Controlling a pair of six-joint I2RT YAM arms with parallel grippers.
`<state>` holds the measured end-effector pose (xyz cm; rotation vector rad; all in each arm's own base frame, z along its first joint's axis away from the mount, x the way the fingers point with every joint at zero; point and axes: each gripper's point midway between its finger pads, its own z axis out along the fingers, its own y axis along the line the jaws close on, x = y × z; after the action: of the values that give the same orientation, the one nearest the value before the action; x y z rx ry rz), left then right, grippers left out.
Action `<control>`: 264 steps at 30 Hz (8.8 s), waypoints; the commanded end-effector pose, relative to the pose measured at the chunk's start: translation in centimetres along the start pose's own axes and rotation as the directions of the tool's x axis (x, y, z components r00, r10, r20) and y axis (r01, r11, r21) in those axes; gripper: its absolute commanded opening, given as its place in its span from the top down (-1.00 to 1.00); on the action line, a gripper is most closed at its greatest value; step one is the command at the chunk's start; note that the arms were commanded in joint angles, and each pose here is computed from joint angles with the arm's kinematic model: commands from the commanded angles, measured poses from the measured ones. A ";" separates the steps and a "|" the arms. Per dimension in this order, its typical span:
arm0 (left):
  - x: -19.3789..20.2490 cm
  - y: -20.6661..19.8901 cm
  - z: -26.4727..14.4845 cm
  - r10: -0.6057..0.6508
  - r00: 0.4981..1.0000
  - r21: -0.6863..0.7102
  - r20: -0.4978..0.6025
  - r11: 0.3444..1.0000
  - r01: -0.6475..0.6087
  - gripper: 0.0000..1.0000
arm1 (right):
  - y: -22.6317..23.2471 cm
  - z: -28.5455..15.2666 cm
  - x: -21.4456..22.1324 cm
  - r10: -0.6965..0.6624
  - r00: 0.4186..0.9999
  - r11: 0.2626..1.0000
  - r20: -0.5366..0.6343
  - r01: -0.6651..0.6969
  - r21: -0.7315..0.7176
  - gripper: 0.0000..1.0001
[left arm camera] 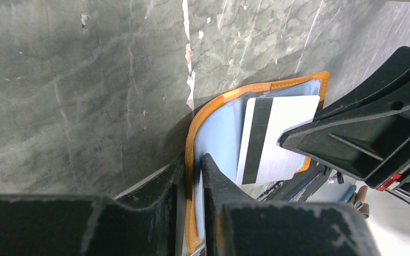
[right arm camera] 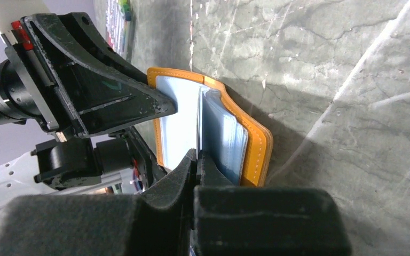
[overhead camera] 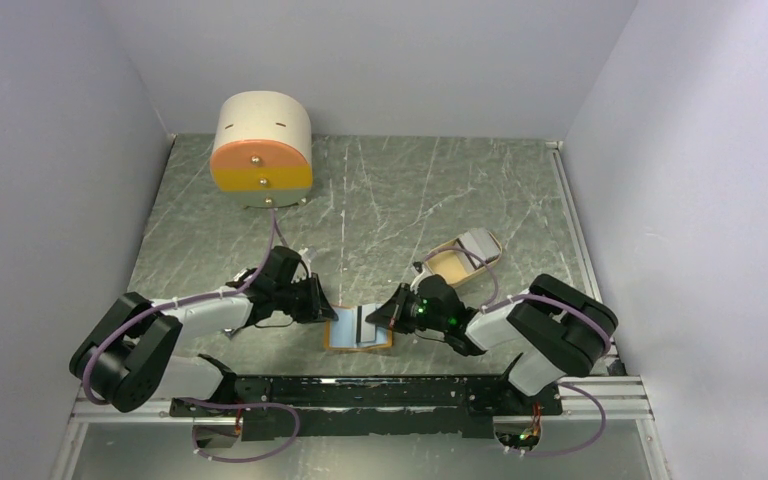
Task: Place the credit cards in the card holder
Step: Insert the credit card into the card holder.
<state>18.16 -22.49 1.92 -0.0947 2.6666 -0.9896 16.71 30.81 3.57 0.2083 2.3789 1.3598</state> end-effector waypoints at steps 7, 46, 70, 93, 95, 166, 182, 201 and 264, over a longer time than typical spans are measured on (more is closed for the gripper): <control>0.2 -0.4 0.1 -0.001 1.000 0.038 -0.004 0.999 0.002 0.59 | 0.1 0.4 0.0 0.033 0.999 0.999 0.007 -0.033 -0.001 1.00; -0.3 -0.7 0.2 -0.003 1.000 0.037 -0.004 0.999 0.003 0.58 | -0.7 0.7 1.8 0.033 0.998 0.999 -0.055 -0.035 -0.037 1.00; 0.6 -0.4 0.0 -0.036 0.999 0.048 -0.005 0.998 0.036 0.55 | -0.4 0.2 1.4 0.089 0.996 0.994 0.018 -0.088 -0.062 1.00; 1.2 0.2 0.0 -0.052 0.999 0.046 -0.009 0.998 0.053 0.55 | -2.4 0.2 1.3 0.041 0.997 0.997 0.066 -0.045 0.064 0.92; 1.2 0.1 0.0 -0.051 0.999 0.047 -0.009 0.998 0.051 0.56 | -2.3 0.4 1.6 0.027 0.998 0.997 0.051 -0.030 0.074 0.68; 0.8 0.5 -0.9 -0.060 0.998 -0.001 0.023 0.998 0.060 0.18 | -5.1 0.1 3.4 -0.059 0.994 0.948 -0.097 0.086 0.305 0.12; 2.0 -1.5 -1.2 -0.150 0.989 0.167 0.001 0.975 0.148 0.69 | -4.5 1.1 4.0 -0.035 0.991 0.922 -0.129 0.082 0.379 -0.08; 2.4 -0.9 -1.0 -0.204 0.979 0.190 0.027 0.962 0.195 0.46 | -6.2 -1.8 1.4 -0.233 0.954 0.765 -0.191 0.301 0.570 -0.15; 2.7 -1.3 -0.1 -0.176 0.984 0.213 -0.011 0.961 0.174 0.82 | -2.1 2.2 5.7 -0.323 0.888 0.805 -0.328 0.440 0.399 -0.22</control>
<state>15.22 -23.12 1.26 -0.3554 2.6003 -1.2778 15.24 33.92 2.56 -0.2150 2.5959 0.6881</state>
